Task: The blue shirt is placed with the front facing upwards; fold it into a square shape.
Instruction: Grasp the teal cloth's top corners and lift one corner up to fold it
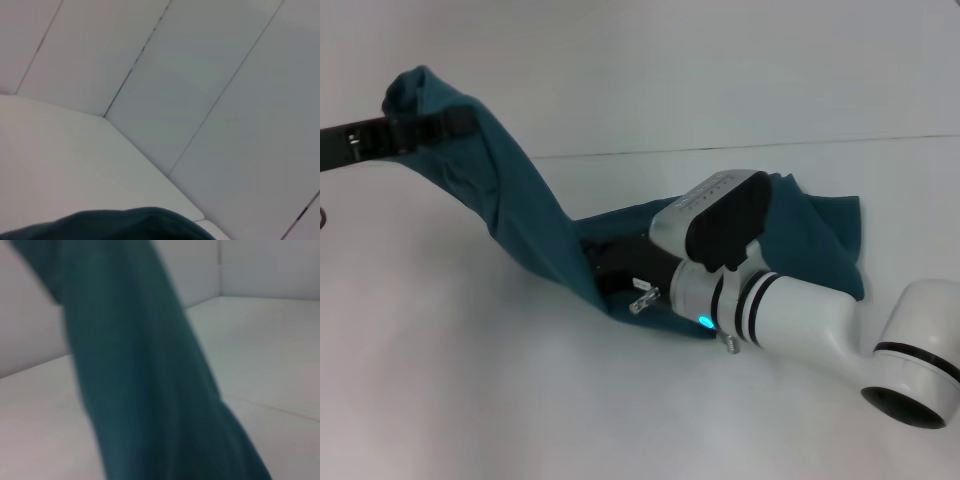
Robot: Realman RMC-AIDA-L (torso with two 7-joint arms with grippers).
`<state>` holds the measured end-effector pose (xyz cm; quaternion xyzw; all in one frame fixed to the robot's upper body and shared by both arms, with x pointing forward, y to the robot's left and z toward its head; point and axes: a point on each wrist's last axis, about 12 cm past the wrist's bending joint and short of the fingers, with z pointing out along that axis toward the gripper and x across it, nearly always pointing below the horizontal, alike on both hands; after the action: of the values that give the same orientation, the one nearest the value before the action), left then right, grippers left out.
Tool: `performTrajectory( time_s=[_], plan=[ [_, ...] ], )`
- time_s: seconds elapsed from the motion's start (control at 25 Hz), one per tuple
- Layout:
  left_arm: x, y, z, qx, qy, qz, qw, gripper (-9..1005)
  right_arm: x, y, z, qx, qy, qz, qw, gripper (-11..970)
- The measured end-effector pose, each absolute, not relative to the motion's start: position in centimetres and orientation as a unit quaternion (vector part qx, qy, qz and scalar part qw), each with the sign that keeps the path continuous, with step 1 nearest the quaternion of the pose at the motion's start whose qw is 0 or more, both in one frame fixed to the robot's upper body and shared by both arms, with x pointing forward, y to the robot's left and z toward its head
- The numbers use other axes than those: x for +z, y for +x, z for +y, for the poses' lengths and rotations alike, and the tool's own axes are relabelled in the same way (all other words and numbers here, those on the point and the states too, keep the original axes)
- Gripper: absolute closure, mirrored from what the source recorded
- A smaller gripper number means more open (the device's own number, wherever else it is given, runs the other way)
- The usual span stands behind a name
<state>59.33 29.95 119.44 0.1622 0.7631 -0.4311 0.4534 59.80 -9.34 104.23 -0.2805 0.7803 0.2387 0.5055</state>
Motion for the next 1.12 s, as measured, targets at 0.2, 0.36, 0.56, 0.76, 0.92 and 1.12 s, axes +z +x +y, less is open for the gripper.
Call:
performTrajectory(
  time_s=[0.2,0.36,0.56,0.76,0.92,1.12],
  plan=[
    [119.8,59.8,29.1,-0.435,0.177,0.757,0.454,934,103.9,59.2,-9.0,0.245,-0.285,0.781,0.499,960],
    [119.9,59.8,29.3,-0.434,0.177,0.757,0.456,934,102.9,58.4,-12.7,0.252,-0.189,0.782,0.538,959],
    [119.9,59.8,29.3,-0.436,0.178,0.756,0.455,934,102.3,57.7,-15.5,0.248,-0.106,0.774,0.573,959],
    [120.3,59.9,28.8,-0.443,0.186,0.749,0.457,934,102.8,58.3,-12.5,0.246,-0.171,0.786,0.541,959],
    [120.3,59.8,28.7,-0.445,0.191,0.748,0.455,934,103.3,58.6,-10.3,0.247,-0.219,0.789,0.518,959],
    [120.2,59.7,28.8,-0.444,0.189,0.748,0.456,934,104.2,58.3,-7.4,0.268,-0.275,0.775,0.502,959]
  ],
)
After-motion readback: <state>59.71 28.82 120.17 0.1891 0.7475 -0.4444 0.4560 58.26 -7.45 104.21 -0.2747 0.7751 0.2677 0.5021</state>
